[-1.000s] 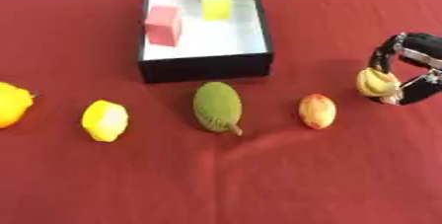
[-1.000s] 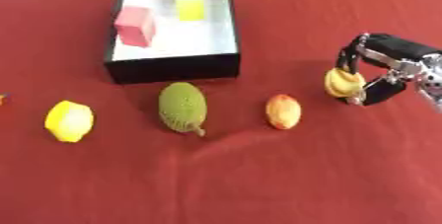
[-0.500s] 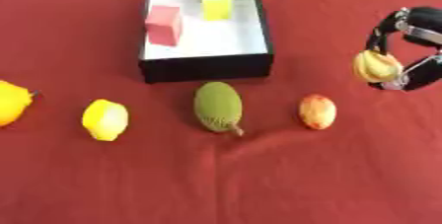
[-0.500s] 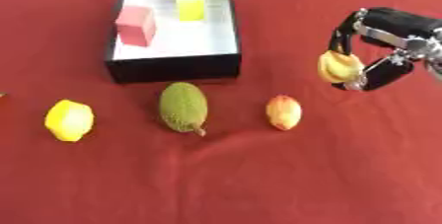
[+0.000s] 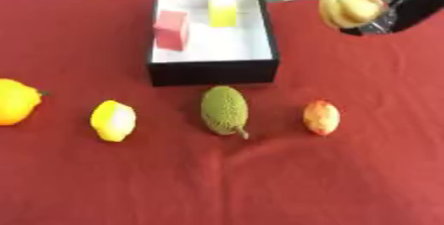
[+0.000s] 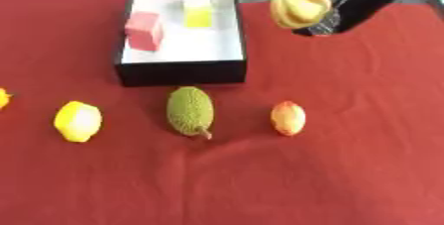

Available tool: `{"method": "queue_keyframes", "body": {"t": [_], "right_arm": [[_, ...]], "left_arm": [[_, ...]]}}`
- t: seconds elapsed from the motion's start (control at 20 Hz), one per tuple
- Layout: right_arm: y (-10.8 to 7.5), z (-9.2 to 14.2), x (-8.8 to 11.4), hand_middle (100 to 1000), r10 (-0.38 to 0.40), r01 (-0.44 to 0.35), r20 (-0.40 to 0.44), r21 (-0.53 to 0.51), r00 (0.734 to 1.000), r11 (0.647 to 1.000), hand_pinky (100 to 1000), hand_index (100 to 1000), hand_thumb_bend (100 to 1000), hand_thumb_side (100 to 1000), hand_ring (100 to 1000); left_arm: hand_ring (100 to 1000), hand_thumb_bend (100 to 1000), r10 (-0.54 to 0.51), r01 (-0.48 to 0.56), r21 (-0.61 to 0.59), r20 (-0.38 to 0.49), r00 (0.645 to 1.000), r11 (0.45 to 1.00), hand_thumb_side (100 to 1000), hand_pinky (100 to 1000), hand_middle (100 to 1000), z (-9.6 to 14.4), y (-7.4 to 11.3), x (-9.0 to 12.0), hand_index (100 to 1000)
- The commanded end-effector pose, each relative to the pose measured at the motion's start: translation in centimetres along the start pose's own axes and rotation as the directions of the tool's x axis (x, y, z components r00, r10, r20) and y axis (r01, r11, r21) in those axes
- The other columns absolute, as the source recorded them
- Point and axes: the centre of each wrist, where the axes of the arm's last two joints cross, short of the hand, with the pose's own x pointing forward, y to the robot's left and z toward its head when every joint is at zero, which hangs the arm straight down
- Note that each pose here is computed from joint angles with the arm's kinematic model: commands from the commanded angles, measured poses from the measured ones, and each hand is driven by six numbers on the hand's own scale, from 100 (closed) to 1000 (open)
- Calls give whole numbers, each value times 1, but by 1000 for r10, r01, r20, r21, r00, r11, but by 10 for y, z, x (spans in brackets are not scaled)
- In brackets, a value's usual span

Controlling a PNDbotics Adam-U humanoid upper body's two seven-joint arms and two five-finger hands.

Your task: Pick up objects on the table and place them in the box.

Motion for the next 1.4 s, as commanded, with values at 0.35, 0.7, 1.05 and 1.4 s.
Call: {"method": "queue_keyframes", "body": {"t": [0.35,0.7,1.05,1.4], "right_arm": [[-16,-76,-14,439,25,-27,-28,-80,999,996,782,608,452,100,638],[3,-112,-37,441,18,-40,-155,-135,988,990,777,612,450,100,635],[42,-116,-49,518,44,-54,-179,-49,983,997,783,670,461,100,675],[41,-112,-51,915,105,-114,-148,-53,983,992,885,941,644,251,905]], "left_arm": [[844,638,51,-52,0,192,980,999,611,765,795,-10,-14,53,872],[846,637,80,-81,-7,266,961,997,606,768,796,-11,-28,75,870],[845,635,72,-71,-13,257,964,997,608,767,796,-10,-28,73,870],[844,634,69,-67,-17,235,969,998,608,766,795,-9,-27,67,871]]}}
